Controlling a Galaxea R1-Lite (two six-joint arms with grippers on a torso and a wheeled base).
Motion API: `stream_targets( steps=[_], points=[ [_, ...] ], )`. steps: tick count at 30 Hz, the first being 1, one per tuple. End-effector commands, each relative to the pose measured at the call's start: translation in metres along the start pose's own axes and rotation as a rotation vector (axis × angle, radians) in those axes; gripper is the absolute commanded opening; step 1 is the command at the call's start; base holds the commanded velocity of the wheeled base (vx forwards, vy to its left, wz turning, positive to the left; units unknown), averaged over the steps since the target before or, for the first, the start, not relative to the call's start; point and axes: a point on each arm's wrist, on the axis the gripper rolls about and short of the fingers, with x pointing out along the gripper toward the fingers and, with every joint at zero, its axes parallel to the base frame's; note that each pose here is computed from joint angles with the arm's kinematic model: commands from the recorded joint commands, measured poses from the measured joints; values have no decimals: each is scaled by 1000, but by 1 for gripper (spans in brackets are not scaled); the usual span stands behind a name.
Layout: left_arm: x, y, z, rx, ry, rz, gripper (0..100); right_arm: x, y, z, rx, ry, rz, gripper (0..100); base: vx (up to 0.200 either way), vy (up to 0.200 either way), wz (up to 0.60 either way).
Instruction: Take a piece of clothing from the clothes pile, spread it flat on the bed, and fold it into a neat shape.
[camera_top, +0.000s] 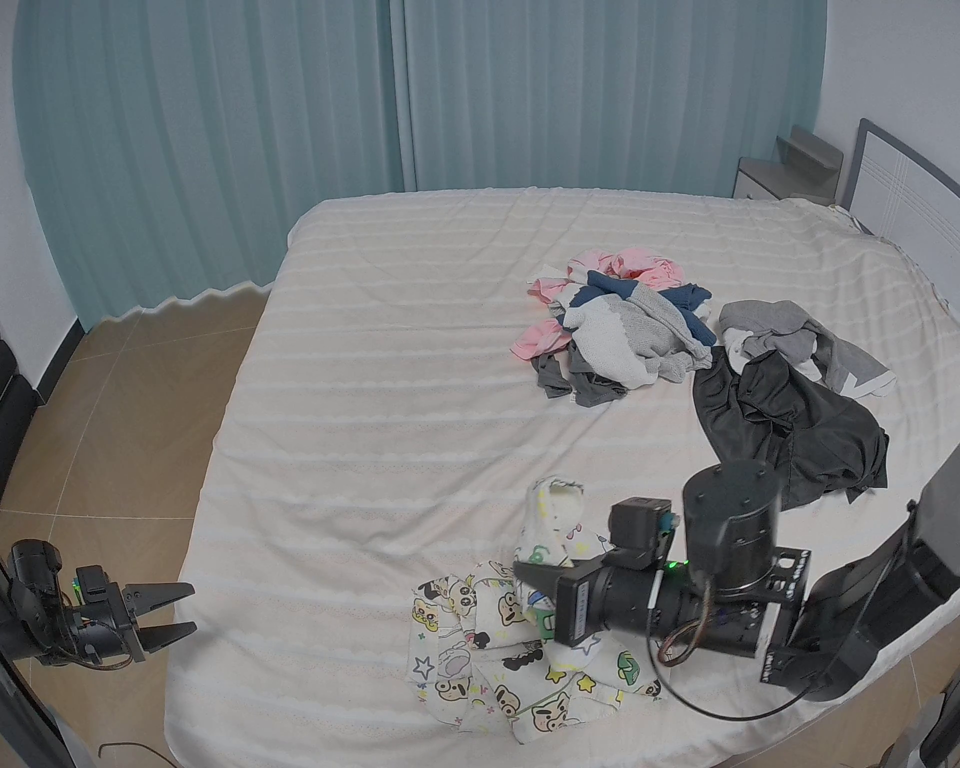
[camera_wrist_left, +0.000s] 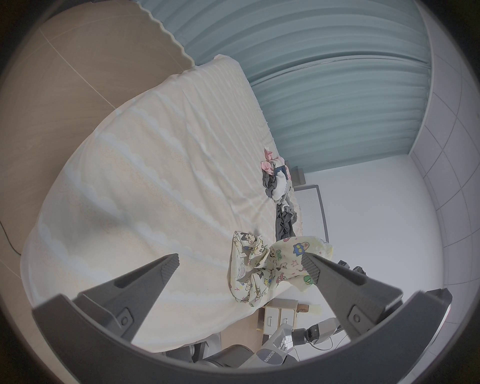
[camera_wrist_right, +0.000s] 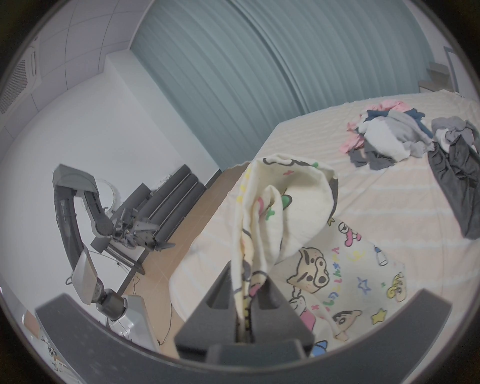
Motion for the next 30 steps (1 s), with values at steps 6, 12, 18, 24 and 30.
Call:
stream_targets(
  steps=[6,12,18,24,30],
  points=[
    [0,1,0,-3,1,1,100,34,25,-30,-39,89,39,0,0,0,0],
    [1,1,0,-2,2,2,100,44,32,-39,-51,108,57,0,0,0,0],
    [1,1,0,-2,2,0,100,51,41,-47,-63,132,76,0,0,0,0],
    [1,1,0,-1,2,0,100,56,47,-53,-69,116,104,100,0,0,0],
    [1,1,0,-2,2,0,100,54,50,-48,-66,76,120,100,0,0,0]
  ],
)
